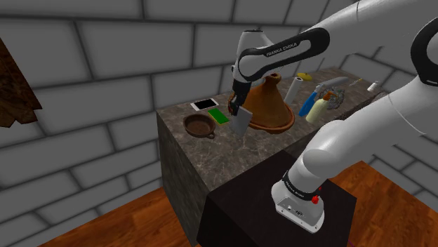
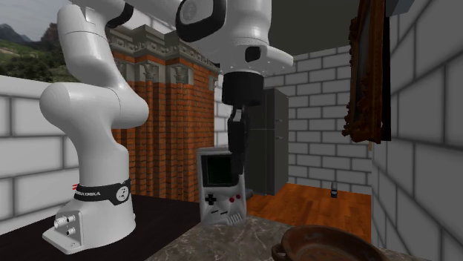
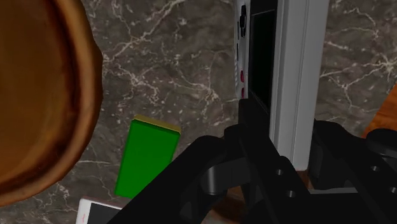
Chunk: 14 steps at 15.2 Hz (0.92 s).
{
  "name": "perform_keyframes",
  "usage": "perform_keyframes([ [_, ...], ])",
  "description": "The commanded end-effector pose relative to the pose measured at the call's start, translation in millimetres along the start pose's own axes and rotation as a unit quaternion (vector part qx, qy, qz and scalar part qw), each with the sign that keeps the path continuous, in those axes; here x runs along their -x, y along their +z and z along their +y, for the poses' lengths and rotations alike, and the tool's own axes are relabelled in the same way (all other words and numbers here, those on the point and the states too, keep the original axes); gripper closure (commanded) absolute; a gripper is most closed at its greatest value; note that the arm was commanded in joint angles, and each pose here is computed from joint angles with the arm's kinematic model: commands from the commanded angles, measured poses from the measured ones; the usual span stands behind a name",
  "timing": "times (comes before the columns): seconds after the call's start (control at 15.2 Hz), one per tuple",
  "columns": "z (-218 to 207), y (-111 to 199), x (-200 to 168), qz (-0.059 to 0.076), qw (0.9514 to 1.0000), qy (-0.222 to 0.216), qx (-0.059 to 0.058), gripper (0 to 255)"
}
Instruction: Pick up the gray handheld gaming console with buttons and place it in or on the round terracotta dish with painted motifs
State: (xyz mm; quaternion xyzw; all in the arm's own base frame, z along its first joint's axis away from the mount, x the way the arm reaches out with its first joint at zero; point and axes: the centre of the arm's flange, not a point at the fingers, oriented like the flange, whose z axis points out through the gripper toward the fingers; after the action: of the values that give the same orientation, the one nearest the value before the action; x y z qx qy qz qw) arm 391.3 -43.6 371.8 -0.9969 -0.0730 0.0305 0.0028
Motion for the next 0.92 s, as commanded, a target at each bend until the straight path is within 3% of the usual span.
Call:
perform_keyframes([
  [0.0,0,-11,0,0.000,1.0000,0.000,0.000,255],
  [0.2,0,-25,1,0.000,1.0000,0.000,0.000,255],
  [0.86,-21,-58,-125,0.000,1.0000,0.000,0.000,255],
])
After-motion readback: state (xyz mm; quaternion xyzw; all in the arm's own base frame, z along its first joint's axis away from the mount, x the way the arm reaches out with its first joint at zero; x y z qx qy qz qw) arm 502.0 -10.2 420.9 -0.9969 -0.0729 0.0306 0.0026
